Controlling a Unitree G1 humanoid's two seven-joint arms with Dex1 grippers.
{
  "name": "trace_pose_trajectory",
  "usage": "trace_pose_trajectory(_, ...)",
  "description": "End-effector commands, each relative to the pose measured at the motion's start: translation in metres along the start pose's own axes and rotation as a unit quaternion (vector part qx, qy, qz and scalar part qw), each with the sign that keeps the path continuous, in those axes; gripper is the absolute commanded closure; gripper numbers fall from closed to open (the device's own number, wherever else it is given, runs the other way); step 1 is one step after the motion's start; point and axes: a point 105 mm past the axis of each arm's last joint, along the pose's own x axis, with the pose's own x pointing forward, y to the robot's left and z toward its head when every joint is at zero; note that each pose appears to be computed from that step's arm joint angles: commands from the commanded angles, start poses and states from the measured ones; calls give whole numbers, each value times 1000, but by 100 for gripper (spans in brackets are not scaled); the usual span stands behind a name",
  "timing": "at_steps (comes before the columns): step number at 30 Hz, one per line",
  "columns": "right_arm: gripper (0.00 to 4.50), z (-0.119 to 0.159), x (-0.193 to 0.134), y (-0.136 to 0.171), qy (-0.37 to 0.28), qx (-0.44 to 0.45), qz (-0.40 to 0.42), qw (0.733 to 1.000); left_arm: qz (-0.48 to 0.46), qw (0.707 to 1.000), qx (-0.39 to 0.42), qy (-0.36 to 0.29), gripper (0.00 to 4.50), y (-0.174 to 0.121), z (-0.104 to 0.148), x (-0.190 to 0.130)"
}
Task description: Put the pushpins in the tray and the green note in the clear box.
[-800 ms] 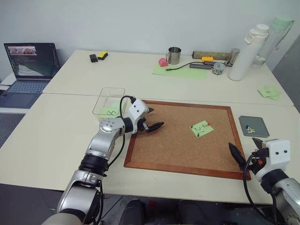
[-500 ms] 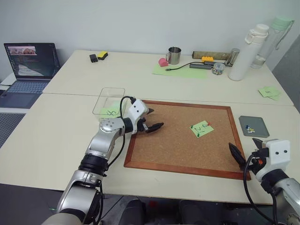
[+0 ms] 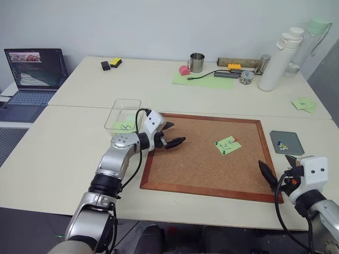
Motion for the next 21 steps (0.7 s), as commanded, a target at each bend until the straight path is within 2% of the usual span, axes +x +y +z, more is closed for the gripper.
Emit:
trace_pose_trajectory(1,0,11,-2,-2,-18,-12,-6,1000,-4,999,15,-31,39,0,22,-1)
trace_pose_trajectory(5,0,11,0,-2,-19,-13,-5,1000,-15,999,6,-36,39,-3,26,0)
trace_pose_trajectory(8,0,12,2,-2,-21,-14,-4,1000,-25,999,1,-46,74,-6,31,-1)
trace_pose_trajectory(12,0,13,12,3,-20,-21,14,999,-58,997,8,-48,160,-17,34,0)
trace_pose_trajectory(21,0,22,28,6,-30,-21,28,999,-68,996,9,-51,332,-26,33,1)
